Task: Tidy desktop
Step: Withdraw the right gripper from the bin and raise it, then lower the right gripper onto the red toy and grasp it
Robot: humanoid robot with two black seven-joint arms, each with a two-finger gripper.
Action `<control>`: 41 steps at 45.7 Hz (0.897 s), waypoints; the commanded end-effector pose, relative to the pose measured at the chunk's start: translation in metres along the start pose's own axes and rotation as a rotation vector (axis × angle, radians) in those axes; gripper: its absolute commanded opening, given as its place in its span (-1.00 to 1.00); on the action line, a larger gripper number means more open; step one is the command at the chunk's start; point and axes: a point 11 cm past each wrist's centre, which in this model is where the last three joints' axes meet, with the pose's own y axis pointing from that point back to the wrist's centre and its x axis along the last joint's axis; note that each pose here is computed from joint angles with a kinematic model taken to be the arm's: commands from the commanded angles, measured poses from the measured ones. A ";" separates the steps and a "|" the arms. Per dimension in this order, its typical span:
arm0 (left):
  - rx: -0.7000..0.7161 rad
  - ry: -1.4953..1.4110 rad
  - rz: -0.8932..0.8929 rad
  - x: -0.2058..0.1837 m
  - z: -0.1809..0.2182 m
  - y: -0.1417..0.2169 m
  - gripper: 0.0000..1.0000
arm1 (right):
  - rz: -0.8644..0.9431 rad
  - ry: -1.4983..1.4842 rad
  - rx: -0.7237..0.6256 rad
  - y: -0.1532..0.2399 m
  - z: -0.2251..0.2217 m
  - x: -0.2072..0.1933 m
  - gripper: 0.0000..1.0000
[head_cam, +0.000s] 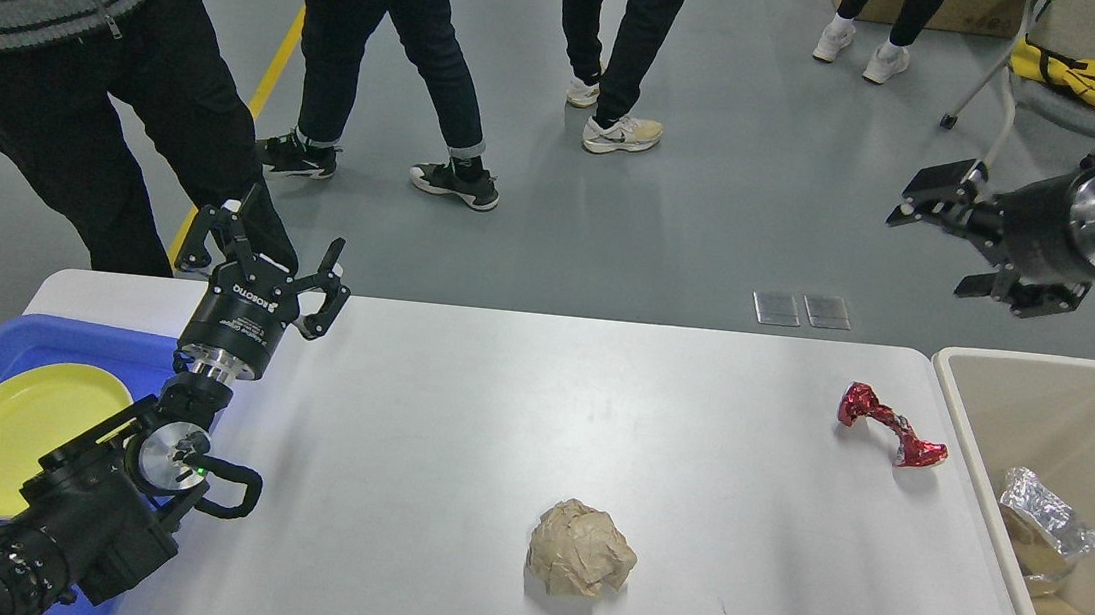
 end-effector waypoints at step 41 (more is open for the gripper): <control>-0.001 0.001 0.000 0.000 0.000 0.000 1.00 | -0.271 0.218 -0.147 -0.072 0.010 -0.212 1.00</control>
